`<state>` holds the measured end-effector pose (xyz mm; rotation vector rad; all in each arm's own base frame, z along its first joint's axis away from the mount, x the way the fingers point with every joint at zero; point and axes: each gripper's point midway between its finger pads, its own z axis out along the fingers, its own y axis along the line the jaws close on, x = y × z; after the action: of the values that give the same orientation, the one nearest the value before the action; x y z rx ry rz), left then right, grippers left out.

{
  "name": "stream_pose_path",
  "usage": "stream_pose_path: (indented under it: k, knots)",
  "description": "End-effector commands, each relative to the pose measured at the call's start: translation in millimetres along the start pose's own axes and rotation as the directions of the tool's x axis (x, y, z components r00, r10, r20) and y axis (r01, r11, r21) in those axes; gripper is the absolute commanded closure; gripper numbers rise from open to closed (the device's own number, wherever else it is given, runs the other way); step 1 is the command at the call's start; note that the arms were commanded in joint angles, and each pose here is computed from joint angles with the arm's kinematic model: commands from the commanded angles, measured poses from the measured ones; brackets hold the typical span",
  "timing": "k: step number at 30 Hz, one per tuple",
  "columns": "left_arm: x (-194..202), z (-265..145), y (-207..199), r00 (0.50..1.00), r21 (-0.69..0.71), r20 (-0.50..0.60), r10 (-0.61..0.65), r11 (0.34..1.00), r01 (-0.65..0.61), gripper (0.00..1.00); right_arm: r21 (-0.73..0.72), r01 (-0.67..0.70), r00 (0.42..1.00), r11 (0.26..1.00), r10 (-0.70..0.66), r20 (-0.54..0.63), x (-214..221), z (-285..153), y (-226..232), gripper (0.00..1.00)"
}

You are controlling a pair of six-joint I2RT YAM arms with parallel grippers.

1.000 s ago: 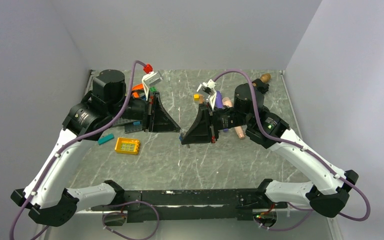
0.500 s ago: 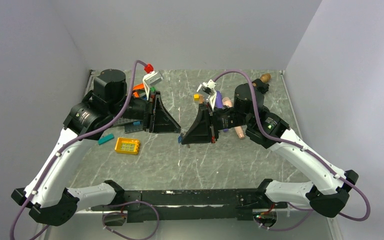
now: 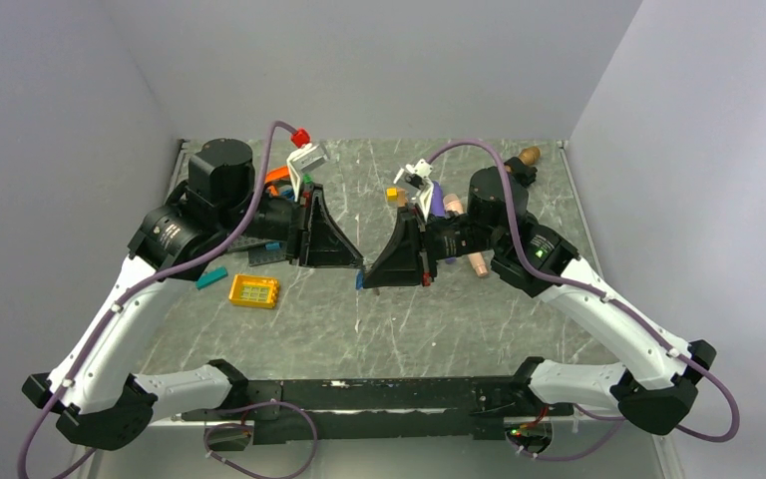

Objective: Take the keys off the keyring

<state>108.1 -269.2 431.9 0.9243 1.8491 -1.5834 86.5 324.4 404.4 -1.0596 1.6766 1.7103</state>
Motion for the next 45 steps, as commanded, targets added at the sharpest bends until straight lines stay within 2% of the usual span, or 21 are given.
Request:
stream_pose_path:
  k: [1, 3, 5, 8, 9, 11, 12, 14, 15, 16, 17, 20, 23, 27, 28, 30, 32, 37, 45]
  knots:
    - [-4.0, 0.8, -10.9, 0.999, 0.041, 0.002, 0.042, 0.998, -0.042, 0.81, -0.017, 0.064, 0.997, 0.998, -0.063, 0.035, -9.5, -5.7, 15.0, 1.0]
    - [-4.4, 1.4, -11.3, 0.999, 0.04, 0.002, 0.044, 0.998, -0.044, 0.88, -0.018, 0.065, 0.997, 0.998, -0.064, 0.035, -9.8, -5.8, 15.6, 1.0]
    - [-4.9, 1.7, -11.8, 0.999, 0.036, 0.005, 0.046, 0.998, -0.046, 0.99, -0.018, 0.063, 0.997, 0.998, -0.062, 0.035, -9.7, -5.7, 15.4, 1.0]
    - [-8.2, 0.7, -13.7, 0.998, 0.027, 0.02, 0.053, 0.998, -0.053, 1.0, -0.008, 0.063, 0.997, 0.998, -0.063, 0.042, -11.0, -6.2, 14.4, 1.0]
    - [-9.5, 0.2, -14.7, 0.998, 0.025, 0.027, 0.057, 0.998, -0.057, 1.0, -0.007, 0.064, 0.997, 0.998, -0.064, 0.046, -11.4, -6.3, 14.7, 0.94]
    - [-12.8, -1.3, -17.3, 0.997, 0.023, 0.042, 0.065, 0.998, -0.066, 1.0, 0.007, 0.066, 0.996, 0.998, -0.066, 0.058, -12.8, -7.3, 13.6, 0.65]
    - [-14.4, -2.0, -18.3, 0.996, 0.02, 0.049, 0.069, 0.997, -0.07, 1.0, 0.01, 0.067, 0.996, 0.998, -0.068, 0.061, -12.9, -7.7, 14.1, 0.47]
    - [-17.9, -3.7, -21.2, 0.995, 0.014, 0.063, 0.078, 0.997, -0.079, 1.0, 0.029, 0.071, 0.995, 0.997, -0.073, 0.075, -14.7, -9.5, 13.0, 0.28]
    - [-20.1, -4.6, -22.0, 0.994, 0.008, 0.071, 0.082, 0.997, -0.082, 1.0, 0.033, 0.072, 0.994, 0.997, -0.075, 0.08, -14.9, -10.4, 13.4, 0.14]
    - [-22.3, -5.7, -23.4, 0.993, 0.003, 0.078, 0.087, 0.996, -0.087, 1.0, 0.037, 0.08, 0.992, 0.996, -0.083, 0.092, -15.9, -12.3, 15.0, 0.06]
    - [-24.6, -6.5, -24.0, 0.992, -0.003, 0.086, 0.089, 0.996, -0.089, 1.0, 0.043, 0.088, 0.99, 0.995, -0.092, 0.105, -17.3, -13.8, 15.8, 0.01]
    - [-34.3, -10.3, -28.4, 0.987, -0.027, 0.121, 0.102, 0.995, -0.1, 1.0, 0.081, 0.117, 0.976, 0.99, -0.13, 0.173, -23.5, -20.9, 16.5, 0.0]
    - [-48.3, -14.4, -35.1, 0.977, -0.045, 0.185, 0.107, 0.994, -0.1, 1.0, 0.168, 0.117, 0.925, 0.979, -0.169, 0.34, -41.9, -35.0, 11.4, 0.0]
    - [-67.1, -19.4, -43.7, 0.954, -0.049, 0.281, 0.106, 0.994, -0.096, 1.0, 0.131, 0.129, 0.76, 0.983, -0.183, 0.623, -74.9, -61.4, 30.8, 0.0]
    - [-71.3, -20.4, -44.7, 0.948, -0.052, 0.301, 0.107, 0.994, -0.095, 1.0, 0.112, 0.128, 0.737, 0.985, -0.17, 0.654, -78.2, -64.5, 34.4, 0.0]
    - [-78.3, -23.6, -49.0, 0.935, -0.054, 0.337, 0.11, 0.994, -0.097, 1.0, 0.094, 0.133, 0.718, 0.987, -0.161, 0.677, -86.8, -64.8, 38.1, 0.0]
    - [-85.7, -26.1, -54.1, 0.922, -0.05, 0.369, 0.117, 0.993, -0.106, 1.0, 0.077, 0.147, 0.725, 0.986, -0.16, 0.67, -94.9, -59.5, 41.6, 0.0]
    - [-95.4, -28.4, -60.7, 0.91, -0.042, 0.396, 0.124, 0.992, -0.117, 1.0, 0.036, 0.189, 0.692, 0.981, -0.159, 0.704, -116.3, -55.3, 51.0, 0.04]
    - [-100.3, -30.5, -60.8, 0.897, -0.052, 0.424, 0.121, 0.993, -0.11, 1.0, 0.008, 0.233, 0.683, 0.973, -0.169, 0.711, -130.7, -52.4, 63.5, 0.21]
